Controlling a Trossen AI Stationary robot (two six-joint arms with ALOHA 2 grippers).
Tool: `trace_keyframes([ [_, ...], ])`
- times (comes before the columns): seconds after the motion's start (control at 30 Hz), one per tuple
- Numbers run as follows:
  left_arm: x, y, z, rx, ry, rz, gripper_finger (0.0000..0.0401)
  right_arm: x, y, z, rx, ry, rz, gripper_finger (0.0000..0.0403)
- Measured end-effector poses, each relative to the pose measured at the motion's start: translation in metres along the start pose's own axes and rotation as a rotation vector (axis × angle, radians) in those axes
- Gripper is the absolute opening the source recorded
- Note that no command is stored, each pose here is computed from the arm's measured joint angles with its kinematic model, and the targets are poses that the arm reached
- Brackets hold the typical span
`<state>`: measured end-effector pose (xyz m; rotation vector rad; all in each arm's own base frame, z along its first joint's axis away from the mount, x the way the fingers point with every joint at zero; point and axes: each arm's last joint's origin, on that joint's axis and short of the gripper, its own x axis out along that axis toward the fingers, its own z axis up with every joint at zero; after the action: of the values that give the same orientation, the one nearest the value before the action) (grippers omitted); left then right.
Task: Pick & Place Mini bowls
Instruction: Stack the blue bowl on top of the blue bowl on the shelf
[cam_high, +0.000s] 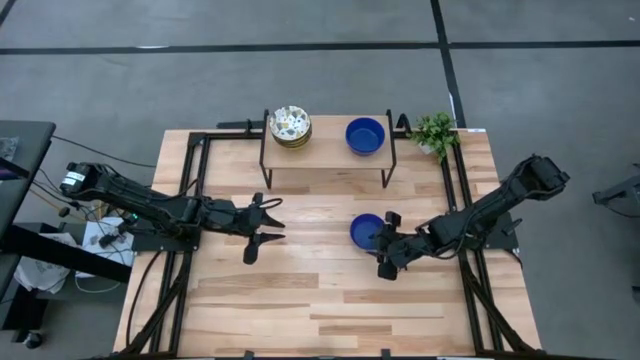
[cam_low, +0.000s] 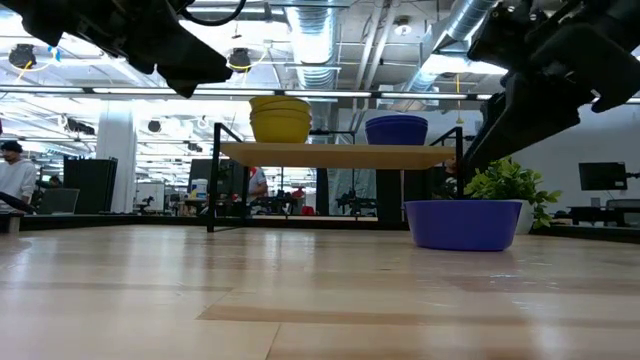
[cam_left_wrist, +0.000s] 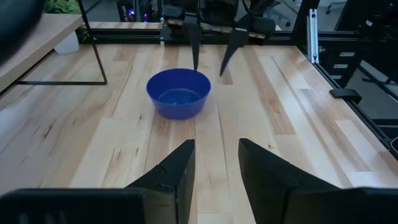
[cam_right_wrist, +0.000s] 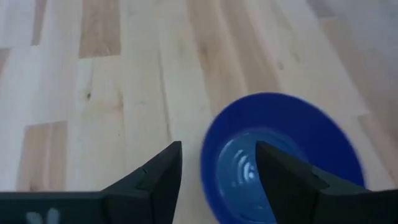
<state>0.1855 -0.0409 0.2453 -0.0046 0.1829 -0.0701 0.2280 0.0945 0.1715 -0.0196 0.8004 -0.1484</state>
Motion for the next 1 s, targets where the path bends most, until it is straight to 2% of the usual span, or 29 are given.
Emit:
trace_keyframes([
  [0.33, 0.0, -0.001, 0.0, 0.0, 0.001, -0.02, 0.0121, 0.033, 0.007, -0.014, -0.038, 0.138, 0.001, 0.0202],
  [0.47, 0.0, -0.001, -0.002, 0.001, 0.005, -0.021, 0.0121, 0.042, 0.011, -0.011, -0.036, 0.182, 0.035, 0.0196],
  [0.6, 0.0, 0.0, -0.007, -0.002, 0.013, -0.02, 0.0121, 0.048, 0.011, -0.009, -0.039, 0.214, 0.023, 0.0181],
  [0.8, 0.0, 0.0, -0.008, -0.013, 0.01, -0.02, 0.0121, 0.052, 0.01, -0.007, -0.07, 0.243, 0.026, 0.0142],
  [1.0, 0.0, 0.0, -0.008, -0.014, 0.008, -0.02, 0.0121, 0.051, 0.01, -0.007, -0.089, 0.244, 0.036, 0.0061],
])
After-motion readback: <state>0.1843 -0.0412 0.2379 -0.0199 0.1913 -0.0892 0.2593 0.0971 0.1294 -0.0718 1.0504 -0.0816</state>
